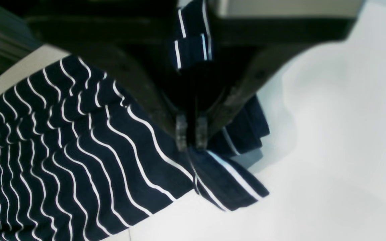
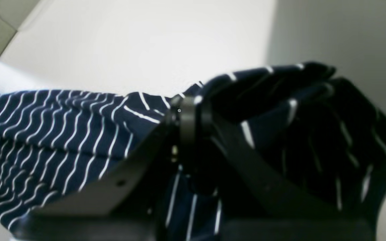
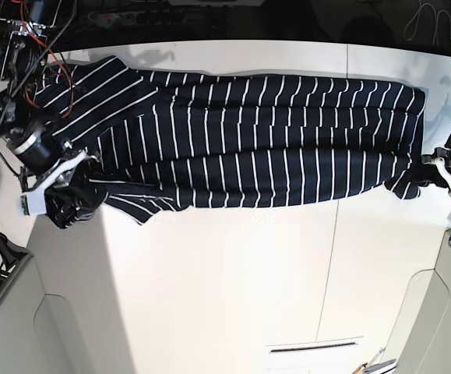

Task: Fold the T-shirt properly
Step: 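Press the folded edge down and release both grippers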

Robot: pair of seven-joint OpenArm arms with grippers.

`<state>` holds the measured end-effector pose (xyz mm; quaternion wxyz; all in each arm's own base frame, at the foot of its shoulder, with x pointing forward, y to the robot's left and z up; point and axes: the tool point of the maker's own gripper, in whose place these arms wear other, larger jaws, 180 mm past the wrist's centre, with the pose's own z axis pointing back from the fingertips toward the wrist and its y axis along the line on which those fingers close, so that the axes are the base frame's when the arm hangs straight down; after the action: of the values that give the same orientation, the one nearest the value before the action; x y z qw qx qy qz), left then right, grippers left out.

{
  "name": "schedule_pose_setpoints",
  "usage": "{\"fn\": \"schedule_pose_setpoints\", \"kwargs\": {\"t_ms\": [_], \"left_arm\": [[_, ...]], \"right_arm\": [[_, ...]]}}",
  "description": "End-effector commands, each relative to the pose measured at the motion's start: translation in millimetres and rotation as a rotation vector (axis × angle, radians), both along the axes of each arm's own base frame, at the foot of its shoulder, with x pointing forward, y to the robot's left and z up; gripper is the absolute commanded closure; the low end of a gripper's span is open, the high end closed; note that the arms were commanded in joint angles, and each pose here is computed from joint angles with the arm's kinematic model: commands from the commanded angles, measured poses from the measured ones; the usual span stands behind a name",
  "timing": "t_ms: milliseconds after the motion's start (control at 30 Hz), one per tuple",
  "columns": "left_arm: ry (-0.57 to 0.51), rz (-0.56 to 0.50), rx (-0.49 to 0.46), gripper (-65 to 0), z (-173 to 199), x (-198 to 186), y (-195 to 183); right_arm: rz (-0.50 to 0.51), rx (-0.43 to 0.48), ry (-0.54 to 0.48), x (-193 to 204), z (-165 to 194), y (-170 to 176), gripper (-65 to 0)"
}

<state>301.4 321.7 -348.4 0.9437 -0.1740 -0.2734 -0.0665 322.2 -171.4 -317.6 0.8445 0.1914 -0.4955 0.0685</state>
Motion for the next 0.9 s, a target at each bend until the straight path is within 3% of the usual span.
{"fn": "schedule_pose_setpoints", "kwargs": {"t_ms": [0,433,733,867], "left_arm": [[-0.055,0.002,0.007,0.0,19,8,8],[-0.054,0.136,-0.099,0.0,24,-30,36],[0.0,0.138,-0.159,0.0,15,-53,30],[0.046,0.14,-0.161,-0.8,4,-68,29]], "right_arm": [[-0.001,0.009,-0.072,3,21,-2,0.0],[-0.074,-0.025,0.003,-62,12,-30,0.0],[-0.08,-0.024,0.105,-94,-13,-31,0.0],[-0.093,-0.089,0.162,-107,-29,-36,0.0]]}}
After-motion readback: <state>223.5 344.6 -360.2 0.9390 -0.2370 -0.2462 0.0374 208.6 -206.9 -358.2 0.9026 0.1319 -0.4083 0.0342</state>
